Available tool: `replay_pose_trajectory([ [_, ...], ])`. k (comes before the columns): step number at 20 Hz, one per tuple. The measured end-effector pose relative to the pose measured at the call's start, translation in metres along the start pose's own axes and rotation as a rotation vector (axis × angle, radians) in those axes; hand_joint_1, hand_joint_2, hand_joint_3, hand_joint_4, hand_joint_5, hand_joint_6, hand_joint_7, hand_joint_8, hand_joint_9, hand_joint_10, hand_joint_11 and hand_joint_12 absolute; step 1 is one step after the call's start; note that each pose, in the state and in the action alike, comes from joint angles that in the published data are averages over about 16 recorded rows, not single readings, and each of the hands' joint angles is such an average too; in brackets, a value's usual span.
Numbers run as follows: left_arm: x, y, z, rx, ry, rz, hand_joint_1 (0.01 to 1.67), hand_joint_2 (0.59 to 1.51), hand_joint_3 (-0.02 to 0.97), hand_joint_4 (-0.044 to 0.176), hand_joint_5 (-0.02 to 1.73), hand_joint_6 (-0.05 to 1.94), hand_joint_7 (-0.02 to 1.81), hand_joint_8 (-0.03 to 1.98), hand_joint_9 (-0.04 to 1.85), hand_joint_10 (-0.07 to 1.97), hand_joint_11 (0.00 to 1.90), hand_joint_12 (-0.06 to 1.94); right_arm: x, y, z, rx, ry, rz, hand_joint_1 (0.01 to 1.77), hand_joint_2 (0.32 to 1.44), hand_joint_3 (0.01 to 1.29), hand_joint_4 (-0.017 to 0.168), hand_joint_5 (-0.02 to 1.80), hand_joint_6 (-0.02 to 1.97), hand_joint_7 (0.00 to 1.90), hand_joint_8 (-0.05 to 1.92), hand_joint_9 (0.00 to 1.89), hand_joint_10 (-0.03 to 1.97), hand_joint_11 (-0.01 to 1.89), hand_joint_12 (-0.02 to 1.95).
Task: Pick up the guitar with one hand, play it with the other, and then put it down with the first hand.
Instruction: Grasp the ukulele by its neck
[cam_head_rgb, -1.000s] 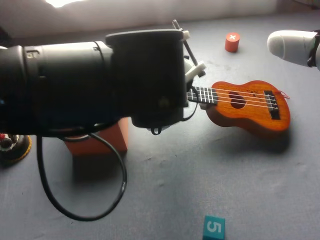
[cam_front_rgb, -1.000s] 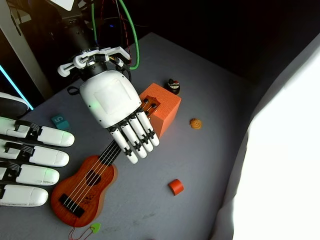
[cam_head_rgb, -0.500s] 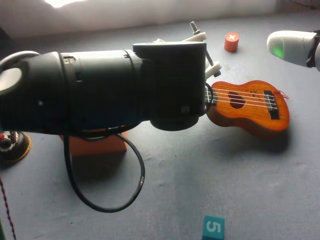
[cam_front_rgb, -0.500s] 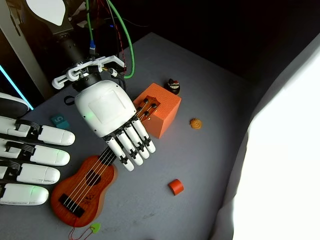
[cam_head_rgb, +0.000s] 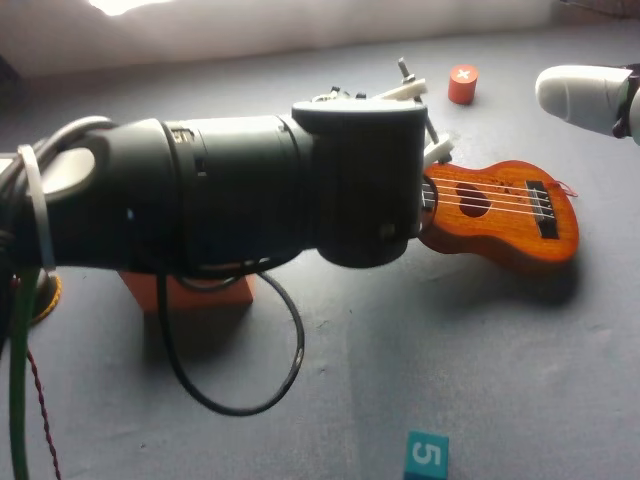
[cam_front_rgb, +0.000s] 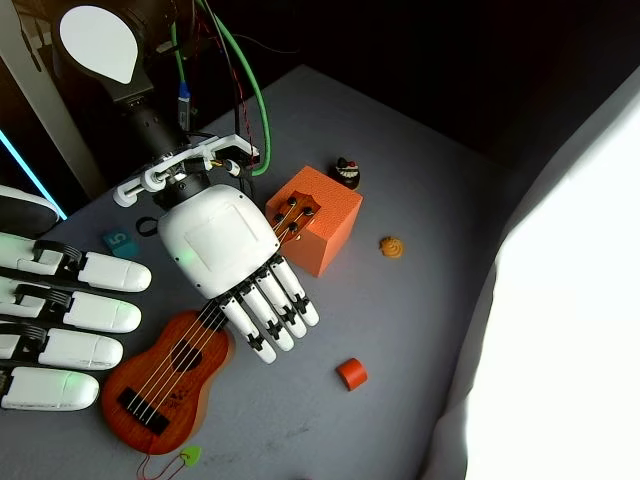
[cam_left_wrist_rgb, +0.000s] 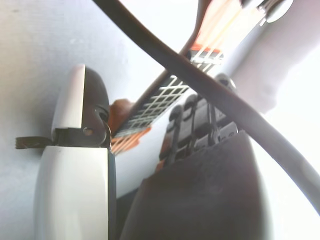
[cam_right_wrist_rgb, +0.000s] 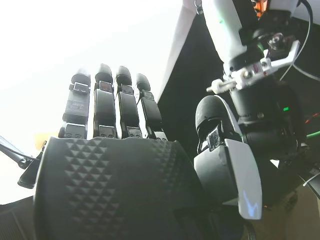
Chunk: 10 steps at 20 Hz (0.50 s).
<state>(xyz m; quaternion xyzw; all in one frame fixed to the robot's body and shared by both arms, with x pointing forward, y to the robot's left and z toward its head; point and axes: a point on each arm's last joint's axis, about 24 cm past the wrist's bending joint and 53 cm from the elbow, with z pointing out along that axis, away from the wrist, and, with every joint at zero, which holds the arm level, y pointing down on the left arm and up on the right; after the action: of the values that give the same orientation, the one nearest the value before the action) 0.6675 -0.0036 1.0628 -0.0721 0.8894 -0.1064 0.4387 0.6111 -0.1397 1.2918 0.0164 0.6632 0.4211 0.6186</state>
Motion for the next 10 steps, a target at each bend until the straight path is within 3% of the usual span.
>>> replay_pose_trajectory([
  [10,0.009,0.011,0.014,-0.012,-0.002,0.017,1.31,1.115,-0.004,-0.001,0.02,-0.01,0.02,-0.01,0.02,0.01,0.02,0.01,0.000,0.000,0.000,0.000,0.000,0.000,0.06,1.35,0.02,-0.002,0.19,0.04,0.23,0.02,0.21,0.03,0.02,0.54],
])
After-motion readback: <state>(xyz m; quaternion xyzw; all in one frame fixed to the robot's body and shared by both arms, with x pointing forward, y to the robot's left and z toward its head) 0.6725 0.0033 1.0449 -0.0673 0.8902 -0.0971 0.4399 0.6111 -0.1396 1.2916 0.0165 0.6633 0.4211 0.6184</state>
